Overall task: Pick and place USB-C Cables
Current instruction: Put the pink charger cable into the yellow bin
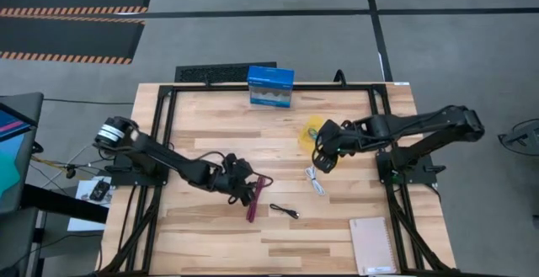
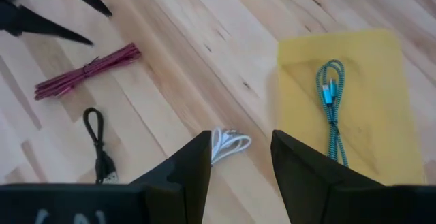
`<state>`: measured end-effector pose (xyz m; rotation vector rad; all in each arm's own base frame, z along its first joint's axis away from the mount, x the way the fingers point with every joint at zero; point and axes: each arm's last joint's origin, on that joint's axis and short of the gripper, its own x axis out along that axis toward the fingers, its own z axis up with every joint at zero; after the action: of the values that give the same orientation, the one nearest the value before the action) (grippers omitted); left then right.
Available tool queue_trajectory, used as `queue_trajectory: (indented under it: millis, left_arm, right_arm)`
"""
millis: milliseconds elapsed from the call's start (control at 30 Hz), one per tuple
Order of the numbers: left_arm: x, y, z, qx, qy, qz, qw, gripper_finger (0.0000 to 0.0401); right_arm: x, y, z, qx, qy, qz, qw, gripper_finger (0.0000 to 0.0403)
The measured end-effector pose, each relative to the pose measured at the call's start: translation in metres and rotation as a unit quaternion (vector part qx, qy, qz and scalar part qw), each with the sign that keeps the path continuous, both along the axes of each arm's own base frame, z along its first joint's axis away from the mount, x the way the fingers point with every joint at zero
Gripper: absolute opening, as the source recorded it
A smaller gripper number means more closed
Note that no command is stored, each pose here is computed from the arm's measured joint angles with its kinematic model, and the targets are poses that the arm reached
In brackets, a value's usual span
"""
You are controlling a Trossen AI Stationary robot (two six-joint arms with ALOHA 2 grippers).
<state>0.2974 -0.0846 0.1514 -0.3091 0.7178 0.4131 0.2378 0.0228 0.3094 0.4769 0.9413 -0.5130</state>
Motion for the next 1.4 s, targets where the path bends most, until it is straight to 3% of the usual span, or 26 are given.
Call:
queue_trajectory:
  millis: [500, 633, 833, 1033, 1233, 1400]
  left_arm:
    - [0.022, -0.015, -0.052, -0.006, 0.050, 0.012, 0.999, 0.0193]
    - [0.020, -0.013, -0.054, -0.005, 0.066, 0.017, 0.998, 0.0147]
    - [0.018, -0.013, -0.055, 0.001, 0.082, 0.003, 0.997, 0.0023]
    - [0.018, -0.013, -0.055, 0.005, 0.081, -0.003, 0.997, 0.0017]
    - [0.010, -0.011, -0.030, 0.015, 0.086, -0.052, 0.995, 0.0004]
    - [0.000, -0.003, 0.021, 0.058, 0.035, -0.061, 0.996, 0.0003]
  right_arm:
    - [0.000, 0.013, -0.001, -0.004, -0.006, 0.001, 1.000, 0.0170]
    - [-0.001, 0.017, -0.001, -0.012, -0.008, 0.003, 1.000, 0.0167]
    - [-0.001, 0.018, 0.000, -0.010, -0.010, 0.003, 1.000, 0.0166]
    - [-0.001, 0.018, 0.000, -0.017, -0.011, -0.002, 1.000, 0.0164]
    - [-0.002, 0.018, 0.000, -0.021, -0.010, 0.002, 1.000, 0.0162]
    - [-0.001, 0.016, 0.003, -0.065, -0.021, 0.023, 0.997, 0.0160]
